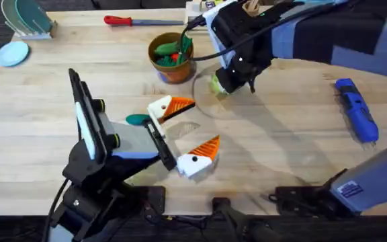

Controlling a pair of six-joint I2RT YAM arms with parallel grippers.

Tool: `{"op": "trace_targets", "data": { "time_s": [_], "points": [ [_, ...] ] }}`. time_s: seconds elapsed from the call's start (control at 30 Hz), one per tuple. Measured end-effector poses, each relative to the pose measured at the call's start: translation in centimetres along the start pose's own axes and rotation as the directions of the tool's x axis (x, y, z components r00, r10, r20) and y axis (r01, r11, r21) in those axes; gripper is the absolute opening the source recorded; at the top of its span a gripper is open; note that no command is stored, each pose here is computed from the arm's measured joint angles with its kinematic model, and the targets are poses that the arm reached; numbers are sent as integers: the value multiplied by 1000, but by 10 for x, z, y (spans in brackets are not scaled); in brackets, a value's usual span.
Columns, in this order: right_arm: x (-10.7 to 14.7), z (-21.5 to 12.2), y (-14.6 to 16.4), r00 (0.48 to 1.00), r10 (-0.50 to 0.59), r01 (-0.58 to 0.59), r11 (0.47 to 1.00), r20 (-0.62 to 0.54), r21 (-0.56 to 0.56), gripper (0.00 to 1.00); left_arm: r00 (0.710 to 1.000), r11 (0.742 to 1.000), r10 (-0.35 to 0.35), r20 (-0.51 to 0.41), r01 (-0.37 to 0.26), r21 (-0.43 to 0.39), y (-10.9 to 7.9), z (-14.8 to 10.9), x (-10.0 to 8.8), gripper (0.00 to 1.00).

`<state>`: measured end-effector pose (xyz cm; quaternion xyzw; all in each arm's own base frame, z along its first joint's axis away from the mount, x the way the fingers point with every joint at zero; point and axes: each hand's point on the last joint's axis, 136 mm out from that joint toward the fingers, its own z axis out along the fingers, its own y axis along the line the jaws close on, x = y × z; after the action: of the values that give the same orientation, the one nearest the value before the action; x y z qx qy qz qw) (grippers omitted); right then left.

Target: Pick up the gripper from the table and insert it into the empty holder that is missing its gripper. Then pick up a screw, insert it into the mounting hole, and use the screwdriver to tighten it. Finally, clean up the table by picking up the vegetable and placing it into the bucket.

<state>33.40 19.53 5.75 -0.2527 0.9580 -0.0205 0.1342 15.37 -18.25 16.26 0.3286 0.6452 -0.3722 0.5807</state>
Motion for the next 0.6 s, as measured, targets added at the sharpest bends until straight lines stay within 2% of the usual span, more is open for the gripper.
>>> {"op": "trace_targets", "data": {
  "time_s": [0.27,0.47,0.6],
  "points": [
    [-3,-12,-1,1000,1,-1,1000,7,0,7,1000,1000,0,0,0,0,0,0,0,993],
    [-28,-67,-7,988,19,-18,1000,153,-10,7,1000,1000,0,0,0,0,0,0,0,993],
    [-29,-101,-7,978,17,-13,1000,206,-16,7,1000,1000,0,0,0,0,0,0,0,993]
  ]
}}
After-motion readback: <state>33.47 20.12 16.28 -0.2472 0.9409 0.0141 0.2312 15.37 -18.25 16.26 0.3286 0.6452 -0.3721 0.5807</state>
